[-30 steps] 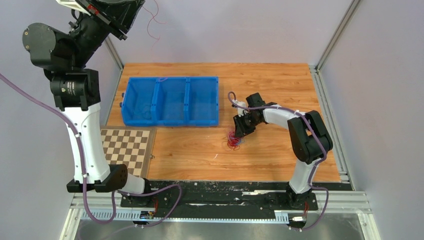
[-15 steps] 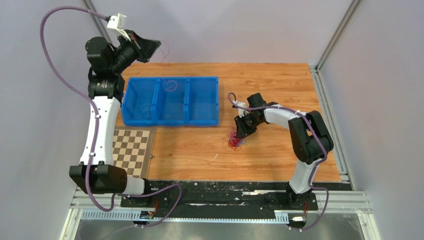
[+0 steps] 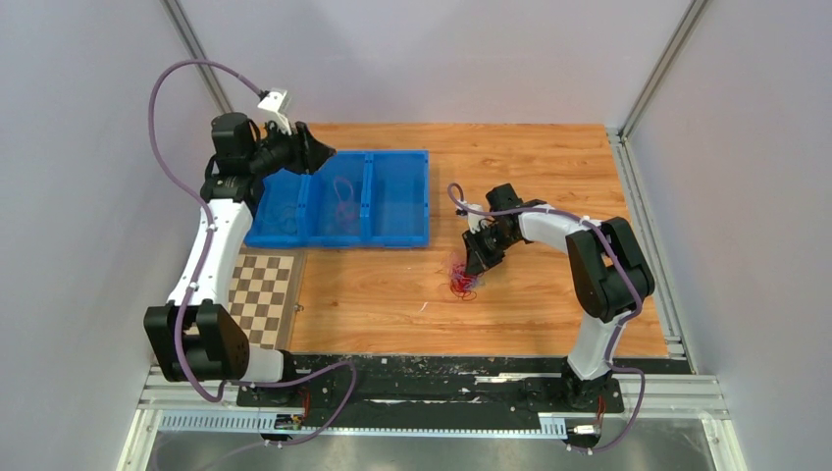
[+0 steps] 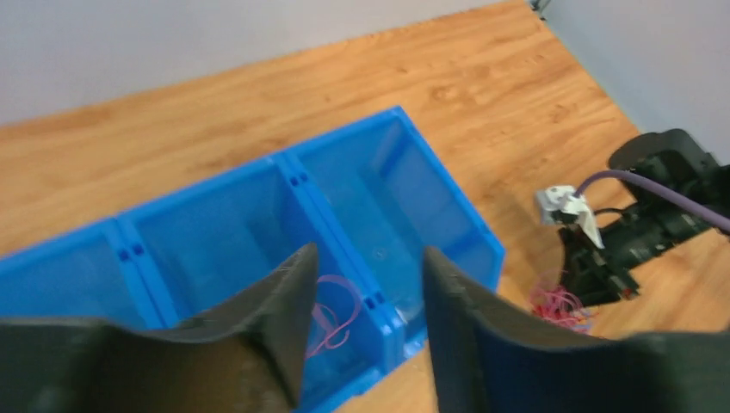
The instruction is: Untangle the cables
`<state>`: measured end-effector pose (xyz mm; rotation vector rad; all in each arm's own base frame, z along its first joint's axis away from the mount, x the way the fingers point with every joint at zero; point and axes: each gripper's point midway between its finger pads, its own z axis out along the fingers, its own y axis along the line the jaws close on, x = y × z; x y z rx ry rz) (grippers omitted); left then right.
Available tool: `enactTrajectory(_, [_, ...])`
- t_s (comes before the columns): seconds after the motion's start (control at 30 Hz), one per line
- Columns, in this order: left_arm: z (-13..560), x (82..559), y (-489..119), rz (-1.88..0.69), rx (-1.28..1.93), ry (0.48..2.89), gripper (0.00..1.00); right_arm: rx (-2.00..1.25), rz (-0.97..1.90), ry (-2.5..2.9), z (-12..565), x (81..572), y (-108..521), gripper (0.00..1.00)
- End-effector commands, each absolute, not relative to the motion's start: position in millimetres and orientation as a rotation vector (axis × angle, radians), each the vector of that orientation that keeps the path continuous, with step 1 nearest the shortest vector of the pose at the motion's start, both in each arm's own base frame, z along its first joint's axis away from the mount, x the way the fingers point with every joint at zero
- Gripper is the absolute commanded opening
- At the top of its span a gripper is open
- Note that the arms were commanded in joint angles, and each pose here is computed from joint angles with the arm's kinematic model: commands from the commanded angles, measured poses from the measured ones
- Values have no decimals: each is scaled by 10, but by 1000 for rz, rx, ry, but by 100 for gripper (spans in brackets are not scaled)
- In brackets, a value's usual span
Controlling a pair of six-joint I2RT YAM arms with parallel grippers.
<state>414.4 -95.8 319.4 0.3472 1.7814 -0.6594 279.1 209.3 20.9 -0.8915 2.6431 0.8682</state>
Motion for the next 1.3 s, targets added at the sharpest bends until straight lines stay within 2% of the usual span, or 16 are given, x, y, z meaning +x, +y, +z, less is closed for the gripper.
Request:
enactTrajectory(0.0, [3291,3863,-1037,-635,566,1727,66,-938,974,2533,530,2818,2232,0])
enactTrajectory(0.03, [3278,3716,-1139,-702,626,1720,71,-944,1002,2504,609,2813,2265,0])
enactTrajectory(0.17, [3011,3217,-1564,-851,827,1706,75,-970,1143,2381,954,2745,2414,0])
enactTrajectory(0.37, [2488,2590,-2085,-993,1053,1667,73,-984,1344,2238,1417,2675,2613,0])
enactTrajectory(0.67, [2243,2228,-2467,-997,1298,1561,67,-1048,1478,2144,1738,2484,2830,0])
enactTrajectory(0.93, [1949,2174,-2646,-1218,963,1842,75,-1018,1463,2150,1812,2562,2857,0])
enactTrajectory(1.27, [1651,2283,-2769,-1253,795,2002,78,-1001,1450,2150,1857,2604,2872,0])
